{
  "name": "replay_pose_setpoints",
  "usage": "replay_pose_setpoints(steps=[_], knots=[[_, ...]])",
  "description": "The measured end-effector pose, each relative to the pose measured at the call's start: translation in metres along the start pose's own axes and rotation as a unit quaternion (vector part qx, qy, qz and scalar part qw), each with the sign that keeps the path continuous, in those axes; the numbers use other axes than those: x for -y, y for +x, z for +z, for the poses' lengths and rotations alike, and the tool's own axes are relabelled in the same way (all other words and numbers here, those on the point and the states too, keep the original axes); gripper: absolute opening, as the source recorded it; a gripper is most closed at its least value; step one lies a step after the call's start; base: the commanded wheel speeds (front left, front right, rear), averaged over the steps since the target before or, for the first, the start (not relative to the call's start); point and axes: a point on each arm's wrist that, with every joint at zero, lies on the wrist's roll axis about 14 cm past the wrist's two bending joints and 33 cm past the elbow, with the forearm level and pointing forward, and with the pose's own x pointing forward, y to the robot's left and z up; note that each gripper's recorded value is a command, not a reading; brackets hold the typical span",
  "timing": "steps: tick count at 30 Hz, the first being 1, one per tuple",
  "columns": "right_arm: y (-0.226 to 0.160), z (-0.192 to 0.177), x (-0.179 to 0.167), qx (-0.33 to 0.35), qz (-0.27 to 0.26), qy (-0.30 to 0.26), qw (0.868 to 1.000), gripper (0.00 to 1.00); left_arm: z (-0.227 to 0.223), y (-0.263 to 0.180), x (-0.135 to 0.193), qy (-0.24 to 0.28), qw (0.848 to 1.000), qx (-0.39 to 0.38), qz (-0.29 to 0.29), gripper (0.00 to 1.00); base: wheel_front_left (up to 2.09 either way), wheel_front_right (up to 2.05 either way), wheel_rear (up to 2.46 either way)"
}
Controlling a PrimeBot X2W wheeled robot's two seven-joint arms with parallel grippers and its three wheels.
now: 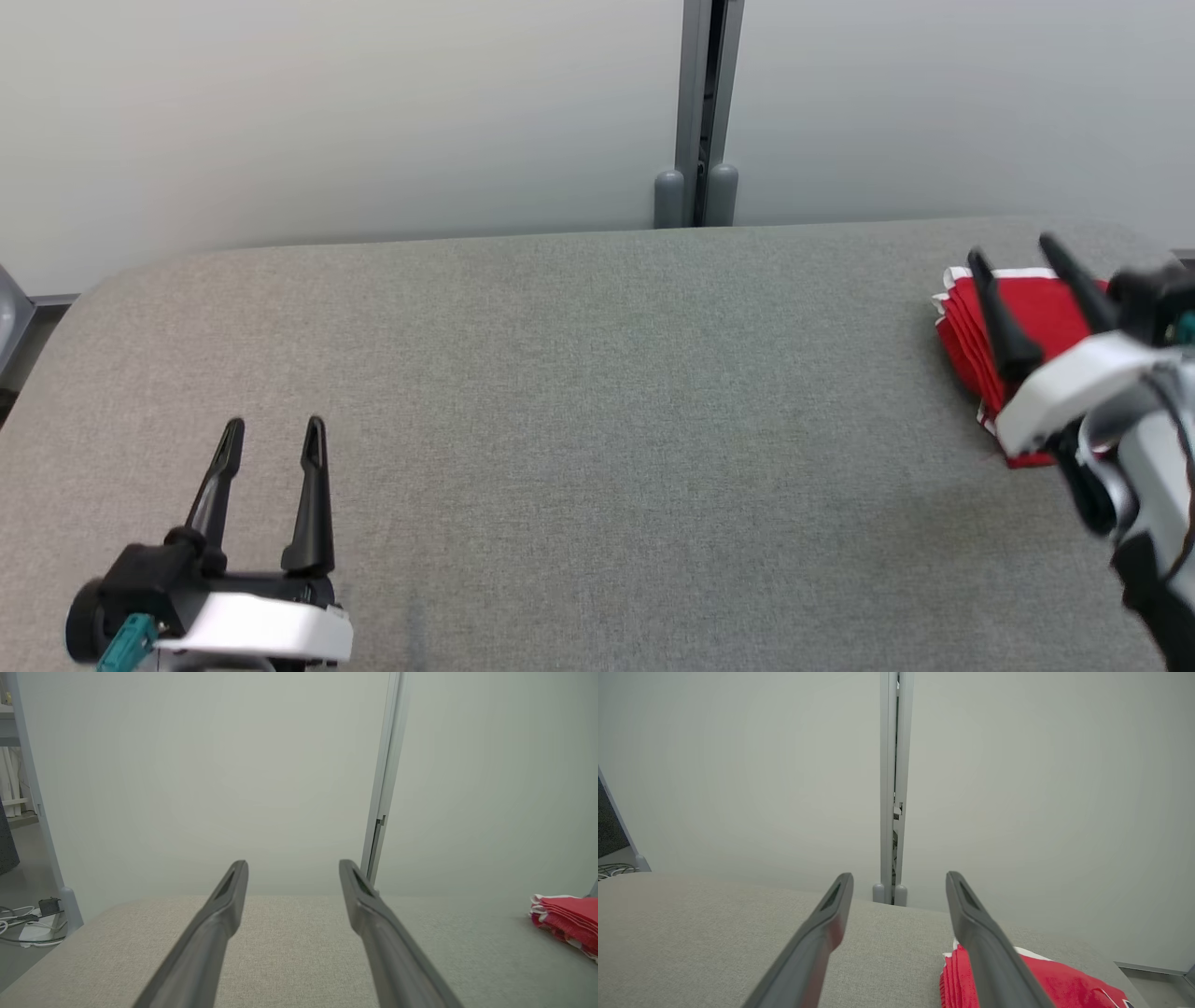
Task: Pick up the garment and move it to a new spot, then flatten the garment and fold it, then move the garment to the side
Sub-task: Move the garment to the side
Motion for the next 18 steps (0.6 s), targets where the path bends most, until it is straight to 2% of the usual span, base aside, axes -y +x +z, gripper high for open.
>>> replay_pose_setpoints(steps=[9, 14, 18], knots=[[-0.052, -0.037, -0.034, 0.008, -0.016, 0.065, 0.998, 1.0, -0.016, -0.012, -0.006, -0.011, 0.999, -0.027, 0.015, 1.0, 0.0, 0.0, 0.0], [-0.071, -0.04, -0.051, 0.017, -0.021, 0.084, 0.996, 1.0, -0.029, -0.017, -0.002, -0.016, 0.999, -0.047, 0.012, 1.0, 0.0, 0.0, 0.0], [-0.08, -0.041, -0.051, 0.021, -0.034, 0.086, 0.995, 1.0, -0.035, -0.019, 0.0, -0.019, 0.998, -0.055, 0.012, 1.0, 0.0, 0.0, 0.0]])
